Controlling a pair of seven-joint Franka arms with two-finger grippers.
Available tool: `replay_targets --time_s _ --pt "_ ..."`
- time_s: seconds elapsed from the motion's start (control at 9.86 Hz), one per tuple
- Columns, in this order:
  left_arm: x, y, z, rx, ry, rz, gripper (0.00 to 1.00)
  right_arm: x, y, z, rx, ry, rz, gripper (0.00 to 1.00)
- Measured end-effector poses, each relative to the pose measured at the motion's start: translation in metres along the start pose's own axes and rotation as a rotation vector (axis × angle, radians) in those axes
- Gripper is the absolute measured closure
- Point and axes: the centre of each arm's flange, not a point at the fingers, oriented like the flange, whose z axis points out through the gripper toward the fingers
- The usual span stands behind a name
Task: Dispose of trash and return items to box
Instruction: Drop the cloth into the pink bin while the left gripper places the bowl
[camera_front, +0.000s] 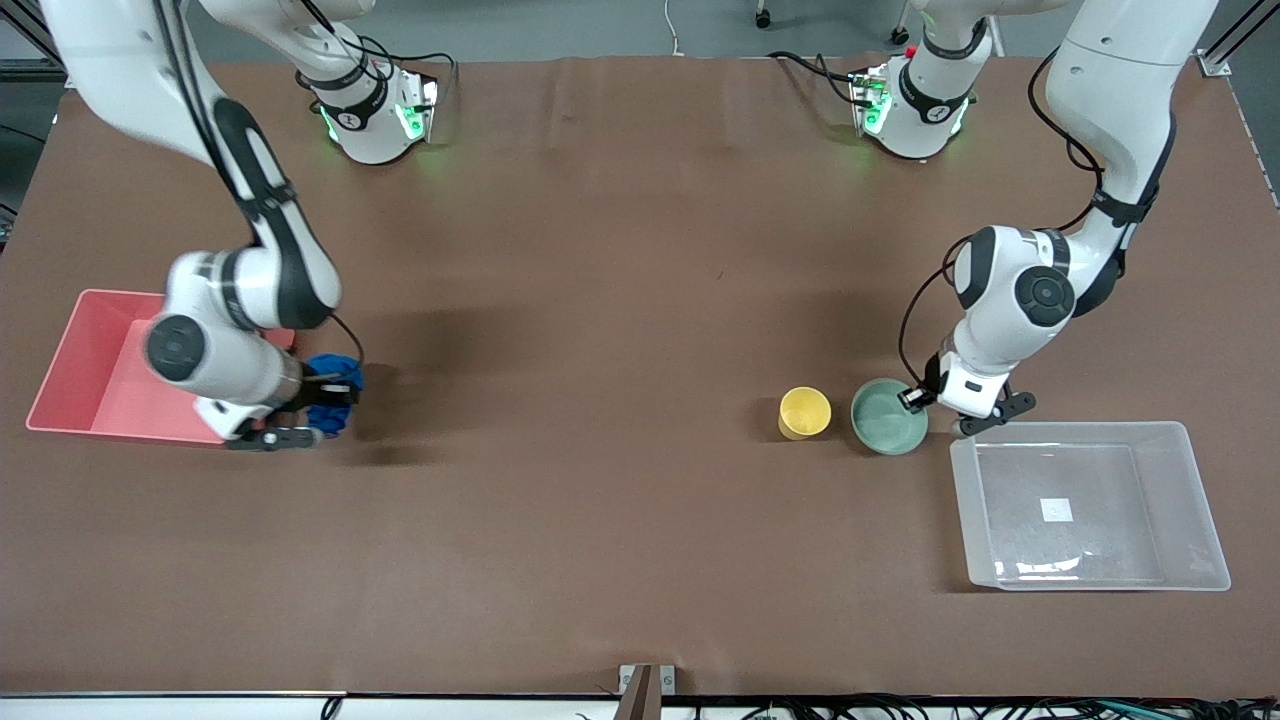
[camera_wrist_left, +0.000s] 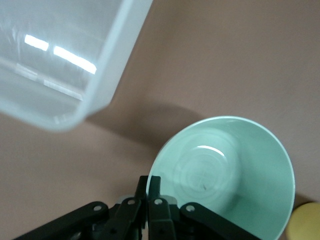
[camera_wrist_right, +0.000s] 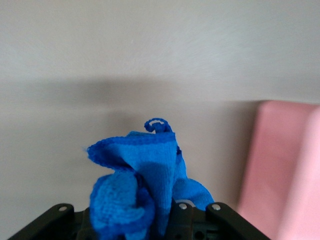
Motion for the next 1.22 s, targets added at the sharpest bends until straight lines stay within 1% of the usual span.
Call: replay_targets --time_s 0.2,0.3,0.41,0.51,0.71,0.81,1.01,1.22 --pt "0.042 0.016 -0.07 0.007 0.029 -0.004 0.97 -0.022 0.032 -0.093 0.013 0.064 0.04 0.81" --pt "0.065 0.021 -0.106 0.012 0.042 0.009 0.97 -0.035 0.052 -0.117 0.017 0.071 0.046 0.81" --pt "0.088 0.017 -0.13 0.012 0.062 0.035 0.97 -0.046 0.08 -0.125 0.021 0.063 0.055 0.81" --pt "0.111 0.002 -0.137 0.018 0.079 0.075 0.97 -0.055 0.114 -0.118 0.026 0.046 0.074 0.81" --pt "0.157 -0.046 -0.114 0.044 0.083 0.173 0.97 -0.077 0.181 -0.083 0.045 -0.013 0.122 0.81" --pt "0.177 -0.07 -0.099 0.05 0.079 0.215 0.97 -0.087 0.211 -0.056 0.056 -0.038 0.141 0.81" --pt "0.198 -0.097 -0.069 0.053 0.06 0.278 0.97 -0.093 0.253 0.009 0.065 -0.054 0.162 0.81" --pt "0.209 -0.119 -0.043 0.054 0.038 0.298 0.97 -0.085 0.266 0.056 0.06 -0.051 0.147 0.81"
